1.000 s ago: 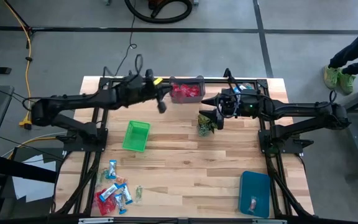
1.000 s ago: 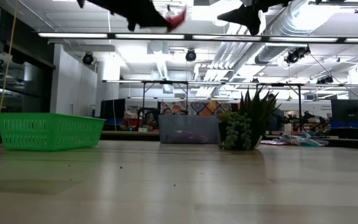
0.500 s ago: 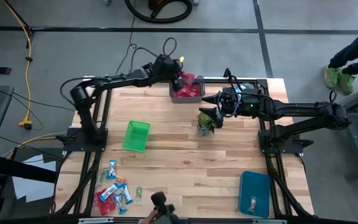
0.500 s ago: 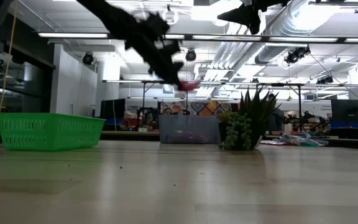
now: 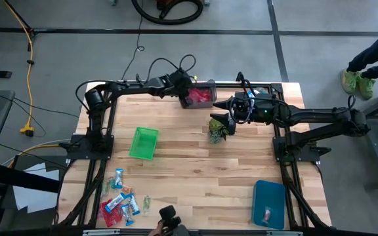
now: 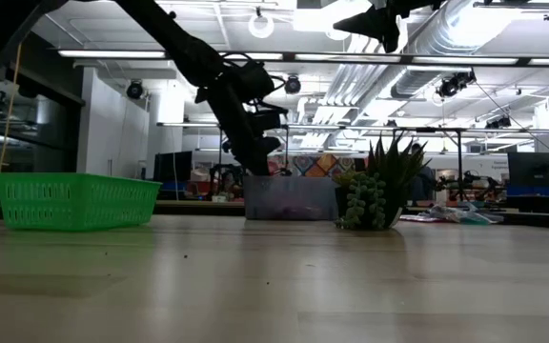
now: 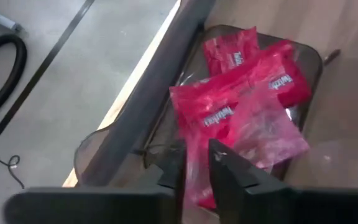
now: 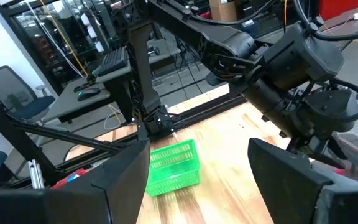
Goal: Sort candy
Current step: Put the red candy into the black transparent bin
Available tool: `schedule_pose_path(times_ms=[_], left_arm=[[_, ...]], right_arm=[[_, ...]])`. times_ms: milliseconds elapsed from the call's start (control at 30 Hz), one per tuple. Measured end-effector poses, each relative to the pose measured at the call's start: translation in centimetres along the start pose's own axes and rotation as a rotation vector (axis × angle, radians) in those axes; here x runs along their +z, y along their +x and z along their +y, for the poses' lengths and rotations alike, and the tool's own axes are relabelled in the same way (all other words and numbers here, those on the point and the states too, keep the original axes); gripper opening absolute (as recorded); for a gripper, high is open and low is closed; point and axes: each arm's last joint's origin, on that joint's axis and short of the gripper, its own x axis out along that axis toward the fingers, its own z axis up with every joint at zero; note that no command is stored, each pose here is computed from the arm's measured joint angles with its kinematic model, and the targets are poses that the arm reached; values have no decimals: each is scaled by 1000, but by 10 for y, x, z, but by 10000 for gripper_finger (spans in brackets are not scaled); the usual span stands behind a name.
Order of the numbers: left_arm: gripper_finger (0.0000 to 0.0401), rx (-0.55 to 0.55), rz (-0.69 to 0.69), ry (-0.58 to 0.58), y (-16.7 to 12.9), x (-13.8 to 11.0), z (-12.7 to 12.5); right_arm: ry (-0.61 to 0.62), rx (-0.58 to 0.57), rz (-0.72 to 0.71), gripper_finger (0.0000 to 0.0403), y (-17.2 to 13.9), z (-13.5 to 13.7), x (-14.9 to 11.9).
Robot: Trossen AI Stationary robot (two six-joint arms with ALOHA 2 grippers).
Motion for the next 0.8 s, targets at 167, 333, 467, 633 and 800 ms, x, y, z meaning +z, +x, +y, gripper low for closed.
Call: schedule_pose_path(times_ms=[167,333,467,633,800], left_arm=[[134,-1,18,-48,-1,-2,0],[189,-1,14,-92,-22,3,4],[210,-55,-98,-133,-64,19,12],[213,-205,-328,-208,-147,37,25],[213,-393,-595,-222,-238,33,25]], right_arm=[[17,0,0,268,0,0,0],[101,2,-2,268,0,0,0],[87,9,-82,268,0,-1,8],[-2,-18,-253,268,-2,-11,27],[-3,-75,-318,268,-4,-27,37]])
